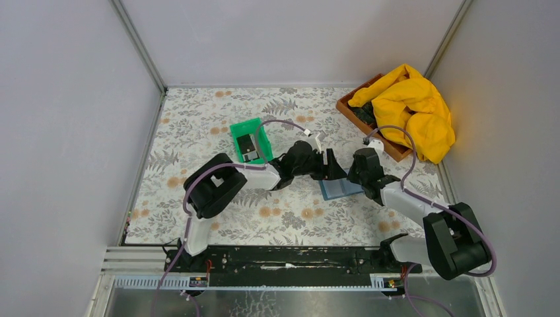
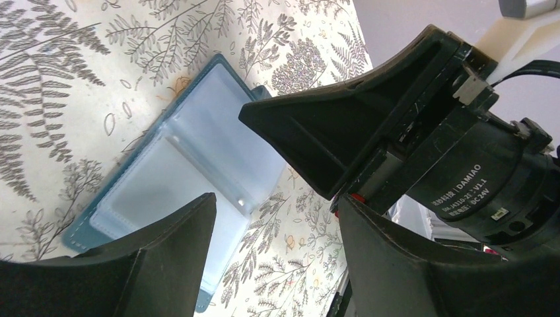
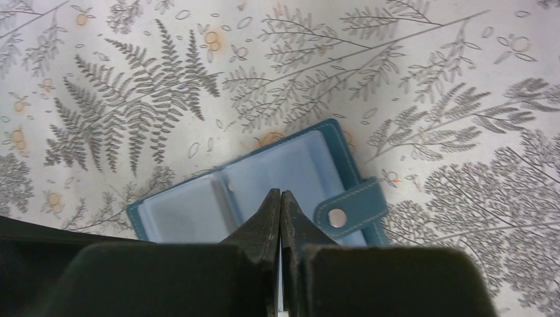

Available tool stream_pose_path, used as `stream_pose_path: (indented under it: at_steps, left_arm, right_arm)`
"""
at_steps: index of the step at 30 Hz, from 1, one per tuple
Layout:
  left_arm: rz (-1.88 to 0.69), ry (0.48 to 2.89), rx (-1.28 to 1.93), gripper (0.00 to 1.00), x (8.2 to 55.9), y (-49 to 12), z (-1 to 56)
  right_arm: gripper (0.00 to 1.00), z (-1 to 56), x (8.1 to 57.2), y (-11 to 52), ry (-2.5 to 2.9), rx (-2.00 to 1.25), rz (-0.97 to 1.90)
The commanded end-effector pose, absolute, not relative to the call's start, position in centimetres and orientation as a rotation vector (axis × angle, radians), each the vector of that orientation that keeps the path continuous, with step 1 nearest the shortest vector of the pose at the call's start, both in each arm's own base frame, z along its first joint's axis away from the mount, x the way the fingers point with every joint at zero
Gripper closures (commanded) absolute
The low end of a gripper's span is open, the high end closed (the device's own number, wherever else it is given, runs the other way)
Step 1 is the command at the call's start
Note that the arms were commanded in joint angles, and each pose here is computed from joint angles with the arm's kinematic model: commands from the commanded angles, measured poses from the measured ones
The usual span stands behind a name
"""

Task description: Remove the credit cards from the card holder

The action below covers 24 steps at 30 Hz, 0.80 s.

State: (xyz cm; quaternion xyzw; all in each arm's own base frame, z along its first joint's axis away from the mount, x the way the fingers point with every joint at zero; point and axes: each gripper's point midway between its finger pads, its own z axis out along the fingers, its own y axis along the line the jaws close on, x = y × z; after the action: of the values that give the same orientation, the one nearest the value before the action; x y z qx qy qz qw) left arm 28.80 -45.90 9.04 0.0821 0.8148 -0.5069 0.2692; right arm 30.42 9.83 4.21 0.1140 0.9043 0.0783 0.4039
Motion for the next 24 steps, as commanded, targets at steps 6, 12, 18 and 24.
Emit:
stream_pose_path:
  at_steps: [6,12,18,24]
  left_arm:
    - [-1.371,2.131,0.196,0.24,28.9,-46.6,10.5]
    - [-1.323,2.182,0.112,0.24,27.1,-44.2,9.0]
    - [-1.333,2.197,0.052,0.24,26.2,-43.6,7.5]
    - [-1.297,2.205,0.032,0.24,26.2,-42.9,6.7]
  right_arm:
    - [0.98,6.3,30.9,13.4,2.245,0.240,0.403]
    - [0.99,4.6,30.6,14.2,2.309,0.236,0.433]
    - [0.99,3.2,29.8,14.6,2.373,0.237,0.451]
    - [0.99,2.2,28.9,15.4,2.411,0.218,0.508]
